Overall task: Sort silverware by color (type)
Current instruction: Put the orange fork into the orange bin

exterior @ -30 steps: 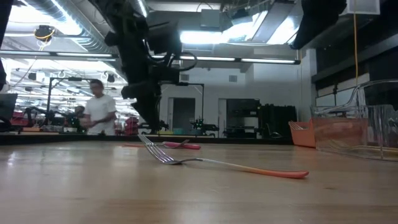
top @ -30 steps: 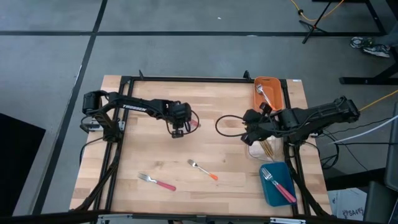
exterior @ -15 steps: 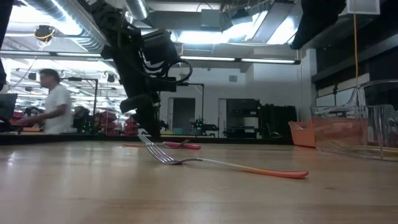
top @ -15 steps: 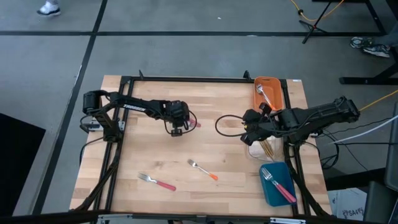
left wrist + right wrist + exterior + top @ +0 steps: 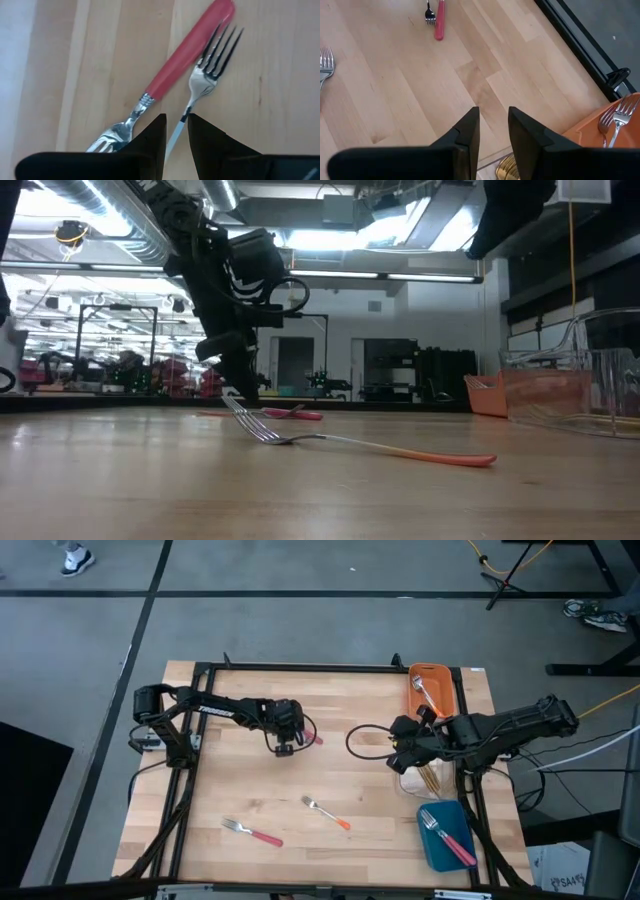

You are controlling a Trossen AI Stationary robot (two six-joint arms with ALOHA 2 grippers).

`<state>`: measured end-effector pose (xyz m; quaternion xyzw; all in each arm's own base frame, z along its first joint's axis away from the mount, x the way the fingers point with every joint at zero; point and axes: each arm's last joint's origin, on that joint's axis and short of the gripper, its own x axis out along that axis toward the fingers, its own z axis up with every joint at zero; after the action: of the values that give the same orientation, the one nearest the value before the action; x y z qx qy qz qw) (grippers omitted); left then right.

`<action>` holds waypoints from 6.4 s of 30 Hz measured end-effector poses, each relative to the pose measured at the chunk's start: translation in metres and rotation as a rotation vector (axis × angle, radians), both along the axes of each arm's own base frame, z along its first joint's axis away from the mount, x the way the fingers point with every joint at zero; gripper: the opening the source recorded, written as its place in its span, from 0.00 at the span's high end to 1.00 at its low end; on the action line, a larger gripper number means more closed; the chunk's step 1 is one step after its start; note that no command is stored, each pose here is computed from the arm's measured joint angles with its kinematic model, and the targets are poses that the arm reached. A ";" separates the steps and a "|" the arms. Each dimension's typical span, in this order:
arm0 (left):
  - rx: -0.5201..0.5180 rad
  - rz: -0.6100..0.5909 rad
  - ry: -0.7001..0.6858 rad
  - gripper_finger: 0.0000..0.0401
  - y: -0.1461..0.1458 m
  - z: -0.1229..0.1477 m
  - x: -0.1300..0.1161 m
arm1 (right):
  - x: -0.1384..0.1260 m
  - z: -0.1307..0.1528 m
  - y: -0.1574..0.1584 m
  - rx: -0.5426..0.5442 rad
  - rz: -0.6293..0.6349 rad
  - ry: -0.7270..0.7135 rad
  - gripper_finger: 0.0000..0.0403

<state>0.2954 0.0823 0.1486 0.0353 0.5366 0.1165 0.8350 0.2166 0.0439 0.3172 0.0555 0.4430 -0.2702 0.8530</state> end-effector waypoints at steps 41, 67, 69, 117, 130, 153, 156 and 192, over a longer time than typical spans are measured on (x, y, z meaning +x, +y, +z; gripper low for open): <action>-0.036 -0.013 0.094 0.82 0.013 -0.013 -0.019 | 0.000 0.000 0.000 0.000 0.000 0.000 0.78; -0.095 0.005 0.001 0.82 0.016 -0.020 -0.021 | 0.000 0.000 0.000 0.000 0.000 -0.002 0.78; -0.125 0.028 -0.010 0.82 0.019 -0.020 -0.022 | 0.000 0.000 0.000 0.001 0.000 -0.002 0.78; -0.392 0.045 -0.224 1.00 0.009 -0.013 -0.006 | 0.000 0.000 0.000 0.001 0.000 -0.002 0.78; -0.293 0.069 -0.145 0.99 -0.003 -0.016 -0.007 | 0.000 0.000 0.000 0.001 0.000 -0.002 0.78; -0.119 0.009 -0.076 0.99 -0.026 -0.017 -0.004 | 0.000 0.000 0.000 0.001 0.001 -0.002 0.78; -0.120 0.009 -0.076 0.99 -0.026 -0.017 -0.003 | 0.000 0.000 0.000 0.001 0.001 -0.002 0.78; -0.101 0.049 -0.092 0.99 -0.025 -0.017 -0.003 | -0.005 0.004 -0.001 0.004 0.001 -0.013 0.78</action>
<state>0.2929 0.0571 0.1316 -0.0252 0.5035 0.1111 0.8565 0.2117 0.0426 0.3209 0.0588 0.4379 -0.2687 0.8559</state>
